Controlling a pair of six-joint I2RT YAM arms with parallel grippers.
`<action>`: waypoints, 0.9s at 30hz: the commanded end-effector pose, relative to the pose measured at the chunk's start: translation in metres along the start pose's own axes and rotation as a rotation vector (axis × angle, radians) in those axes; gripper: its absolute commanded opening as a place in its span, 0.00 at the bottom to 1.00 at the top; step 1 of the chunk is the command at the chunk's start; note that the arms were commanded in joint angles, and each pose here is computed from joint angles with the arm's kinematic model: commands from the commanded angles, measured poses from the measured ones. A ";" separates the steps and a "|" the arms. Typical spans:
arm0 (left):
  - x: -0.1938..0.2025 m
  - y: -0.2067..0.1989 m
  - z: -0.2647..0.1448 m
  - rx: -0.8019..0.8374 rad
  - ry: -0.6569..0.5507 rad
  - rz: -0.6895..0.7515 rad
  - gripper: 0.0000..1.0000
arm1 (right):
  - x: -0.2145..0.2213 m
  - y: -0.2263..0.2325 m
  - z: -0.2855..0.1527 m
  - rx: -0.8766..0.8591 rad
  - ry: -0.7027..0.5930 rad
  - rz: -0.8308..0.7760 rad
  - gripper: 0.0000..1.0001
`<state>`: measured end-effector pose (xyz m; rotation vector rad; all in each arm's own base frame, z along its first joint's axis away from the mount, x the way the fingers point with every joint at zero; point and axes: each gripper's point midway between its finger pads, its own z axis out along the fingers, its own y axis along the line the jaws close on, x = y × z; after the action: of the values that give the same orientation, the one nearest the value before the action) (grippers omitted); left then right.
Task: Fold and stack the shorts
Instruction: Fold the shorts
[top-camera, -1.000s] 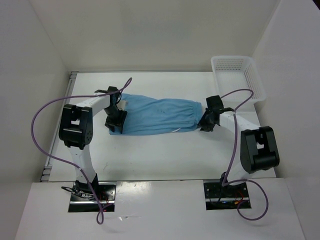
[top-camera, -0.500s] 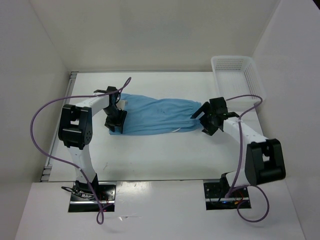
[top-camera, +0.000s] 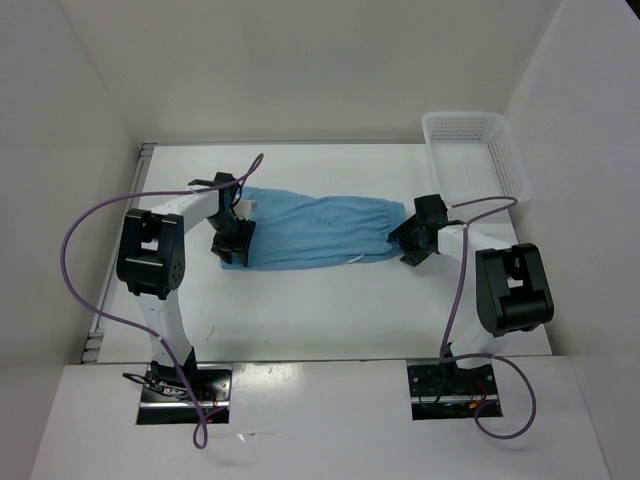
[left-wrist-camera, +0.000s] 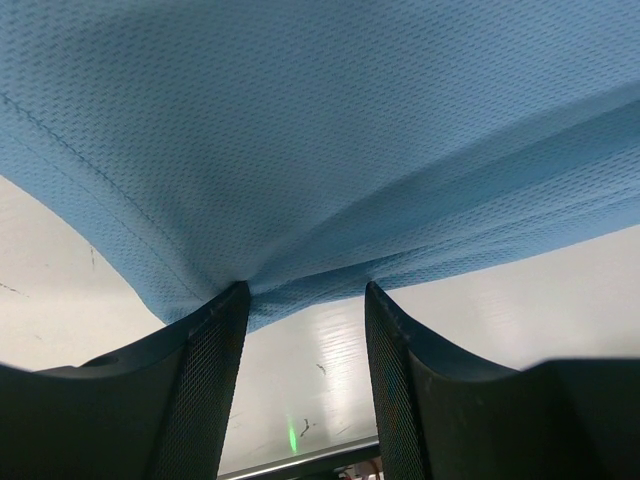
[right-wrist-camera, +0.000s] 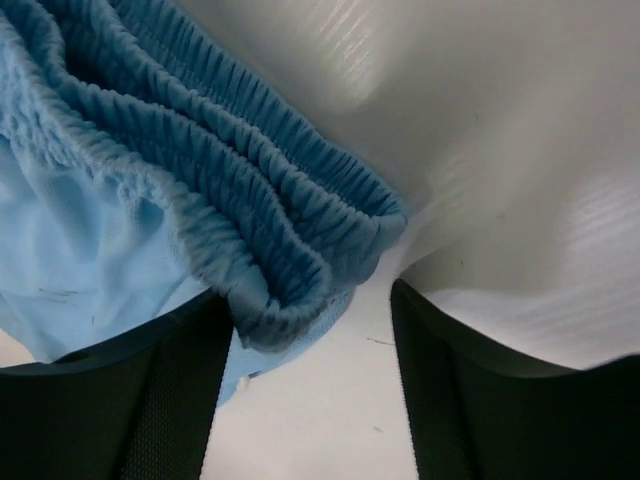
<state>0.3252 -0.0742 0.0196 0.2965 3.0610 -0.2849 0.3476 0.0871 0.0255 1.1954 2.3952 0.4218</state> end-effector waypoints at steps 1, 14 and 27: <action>-0.002 -0.003 -0.006 0.018 -0.030 0.028 0.58 | -0.014 -0.002 0.015 0.027 -0.049 0.023 0.62; 0.002 -0.004 -0.008 0.018 -0.030 0.028 0.58 | -0.024 0.005 0.023 0.035 -0.035 0.010 0.01; 0.002 -0.005 -0.016 0.018 -0.028 0.028 0.58 | -0.030 -0.006 0.005 0.027 -0.058 0.087 0.89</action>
<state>0.3229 -0.0770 0.0212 0.2982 3.0495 -0.3110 0.3775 0.0776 0.0319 1.2558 2.3283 0.4883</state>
